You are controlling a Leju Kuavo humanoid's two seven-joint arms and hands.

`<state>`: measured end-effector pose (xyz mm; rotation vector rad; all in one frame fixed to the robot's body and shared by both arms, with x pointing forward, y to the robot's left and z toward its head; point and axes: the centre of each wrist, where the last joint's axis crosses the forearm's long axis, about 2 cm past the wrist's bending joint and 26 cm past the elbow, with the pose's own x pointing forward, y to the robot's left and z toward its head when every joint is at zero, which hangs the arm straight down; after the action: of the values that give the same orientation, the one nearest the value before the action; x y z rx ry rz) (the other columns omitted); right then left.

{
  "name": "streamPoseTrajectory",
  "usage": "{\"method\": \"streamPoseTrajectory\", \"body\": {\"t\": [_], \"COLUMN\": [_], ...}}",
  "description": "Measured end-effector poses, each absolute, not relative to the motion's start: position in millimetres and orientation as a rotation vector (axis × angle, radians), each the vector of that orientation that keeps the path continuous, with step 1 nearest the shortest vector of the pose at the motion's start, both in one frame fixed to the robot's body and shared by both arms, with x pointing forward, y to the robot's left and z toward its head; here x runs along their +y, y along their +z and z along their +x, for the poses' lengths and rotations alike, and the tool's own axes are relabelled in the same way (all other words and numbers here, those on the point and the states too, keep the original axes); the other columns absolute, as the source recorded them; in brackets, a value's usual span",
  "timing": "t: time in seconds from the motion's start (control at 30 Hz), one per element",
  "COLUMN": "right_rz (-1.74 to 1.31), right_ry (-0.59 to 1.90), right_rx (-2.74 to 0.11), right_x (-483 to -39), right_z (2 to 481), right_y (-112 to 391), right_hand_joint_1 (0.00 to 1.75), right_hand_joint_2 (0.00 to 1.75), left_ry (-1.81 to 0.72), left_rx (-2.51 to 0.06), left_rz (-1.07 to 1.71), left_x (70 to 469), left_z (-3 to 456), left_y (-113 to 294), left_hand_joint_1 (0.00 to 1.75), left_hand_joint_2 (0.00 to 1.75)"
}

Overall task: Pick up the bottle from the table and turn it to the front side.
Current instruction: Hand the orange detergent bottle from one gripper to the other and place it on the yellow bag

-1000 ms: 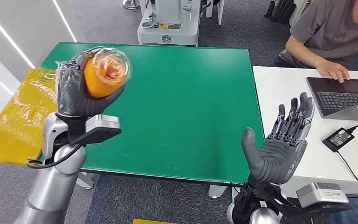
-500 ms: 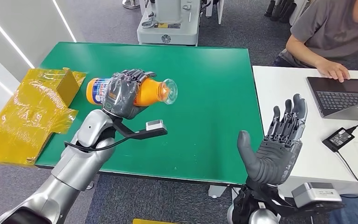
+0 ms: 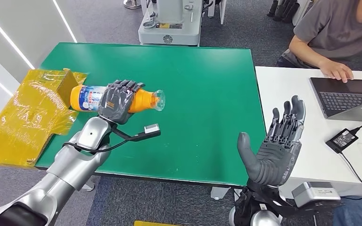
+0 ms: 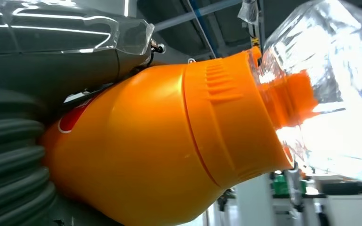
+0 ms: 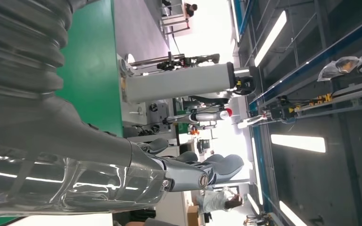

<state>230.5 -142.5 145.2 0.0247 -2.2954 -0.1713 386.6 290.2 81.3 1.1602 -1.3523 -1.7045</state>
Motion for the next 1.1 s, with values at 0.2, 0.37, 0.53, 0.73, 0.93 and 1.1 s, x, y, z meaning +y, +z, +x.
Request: {"method": "streamPoseTrajectory", "body": {"t": [0.2, 0.37, 0.53, 0.73, 0.93, 1.1], "right_rz": [0.030, 0.030, 0.030, 0.023, 0.019, 0.010], "right_ry": [-0.178, -0.178, -0.177, -0.167, -0.166, -0.168], "right_rx": [-2.291, -2.291, -2.288, -2.293, -2.301, -2.315], "right_x": [-142, -142, -142, -142, -143, -144], "right_z": [230, 230, 229, 228, 227, 224], "right_y": [145, 145, 144, 144, 145, 148], "right_hand_joint_1": [0.00, 0.00, 0.00, 0.00, 0.00, 0.00], "right_hand_joint_2": [1.75, 1.75, 1.75, 1.75, 1.75, 1.75], "left_ry": [-1.741, -1.757, -1.794, -1.844, -1.883, -1.900], "left_rx": [-1.267, -1.202, -1.132, -1.057, -1.010, -0.901], "left_rz": [1.210, 1.233, 1.247, 1.216, 1.180, 1.141], "left_x": [313, 326, 342, 364, 373, 394], "left_z": [384, 380, 376, 366, 364, 355], "left_y": [76, 72, 68, 60, 59, 53], "left_hand_joint_1": [1.75, 1.75, 1.75, 1.75, 1.75, 1.75], "left_hand_joint_2": [1.75, 1.75, 1.75, 1.75, 1.75, 1.75]}}
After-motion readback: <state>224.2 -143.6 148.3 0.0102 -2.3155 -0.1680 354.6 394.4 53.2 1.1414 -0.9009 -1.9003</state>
